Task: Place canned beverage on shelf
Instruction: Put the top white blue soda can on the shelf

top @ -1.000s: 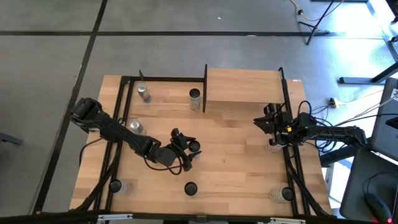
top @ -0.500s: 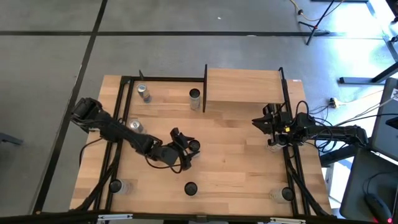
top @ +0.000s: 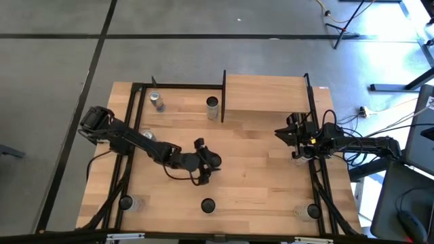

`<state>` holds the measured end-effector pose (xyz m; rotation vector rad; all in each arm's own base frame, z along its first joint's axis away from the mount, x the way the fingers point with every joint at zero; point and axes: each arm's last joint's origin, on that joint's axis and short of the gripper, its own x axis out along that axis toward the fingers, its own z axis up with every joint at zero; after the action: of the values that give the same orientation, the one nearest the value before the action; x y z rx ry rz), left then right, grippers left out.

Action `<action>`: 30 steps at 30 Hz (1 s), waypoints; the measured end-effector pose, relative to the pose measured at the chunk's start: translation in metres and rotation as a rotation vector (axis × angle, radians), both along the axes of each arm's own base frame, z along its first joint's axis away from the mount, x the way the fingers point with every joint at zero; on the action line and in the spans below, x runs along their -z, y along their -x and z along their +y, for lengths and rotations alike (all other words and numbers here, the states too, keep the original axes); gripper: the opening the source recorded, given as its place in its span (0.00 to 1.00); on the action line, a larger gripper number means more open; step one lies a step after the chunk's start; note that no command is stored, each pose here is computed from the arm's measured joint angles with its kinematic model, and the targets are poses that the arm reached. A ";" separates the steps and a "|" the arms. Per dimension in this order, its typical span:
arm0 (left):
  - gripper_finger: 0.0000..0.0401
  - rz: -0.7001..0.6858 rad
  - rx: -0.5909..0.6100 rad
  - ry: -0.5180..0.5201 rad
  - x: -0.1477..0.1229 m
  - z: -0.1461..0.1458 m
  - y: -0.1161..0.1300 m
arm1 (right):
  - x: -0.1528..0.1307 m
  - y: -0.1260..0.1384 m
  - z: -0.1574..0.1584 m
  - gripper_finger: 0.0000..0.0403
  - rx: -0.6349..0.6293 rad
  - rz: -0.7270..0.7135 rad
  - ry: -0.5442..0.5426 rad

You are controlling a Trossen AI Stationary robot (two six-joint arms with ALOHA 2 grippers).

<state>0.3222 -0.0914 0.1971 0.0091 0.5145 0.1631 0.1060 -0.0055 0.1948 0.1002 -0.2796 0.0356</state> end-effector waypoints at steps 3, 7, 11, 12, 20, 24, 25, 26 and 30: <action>0.54 -0.014 0.108 -0.021 -0.007 0.007 -0.002 | 0.001 0.000 0.000 0.13 0.000 0.007 -0.001; 0.54 -0.064 0.261 -0.046 -0.015 0.024 -0.009 | 0.002 -0.002 0.000 0.13 -0.001 0.028 -0.002; 0.54 -0.090 0.441 -0.047 -0.017 0.041 -0.013 | 0.005 -0.005 0.000 0.13 -0.001 0.055 -0.004; 0.54 -0.097 0.474 -0.045 -0.018 0.045 -0.014 | 0.006 -0.006 0.000 0.13 -0.001 0.063 -0.004; 0.54 -0.067 0.622 0.068 -0.011 0.072 -0.014 | 0.008 -0.008 -0.001 0.13 -0.001 0.090 -0.006; 0.54 0.013 0.608 0.098 0.001 0.074 -0.014 | 0.008 -0.008 -0.001 0.13 -0.002 0.088 -0.006; 0.54 0.015 0.597 0.103 0.002 0.074 -0.014 | 0.008 -0.008 -0.001 0.13 -0.003 0.086 -0.006; 0.54 0.012 0.575 0.098 0.001 0.073 -0.015 | 0.008 -0.008 -0.001 0.13 -0.004 0.086 -0.006; 0.62 0.024 0.456 0.090 0.001 0.070 -0.016 | 0.007 -0.008 0.000 0.13 -0.005 0.082 -0.005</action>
<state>0.3380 -0.0219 0.1956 0.0398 0.5309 -0.3066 0.1137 -0.0060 0.1874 0.1073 -0.1978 0.0356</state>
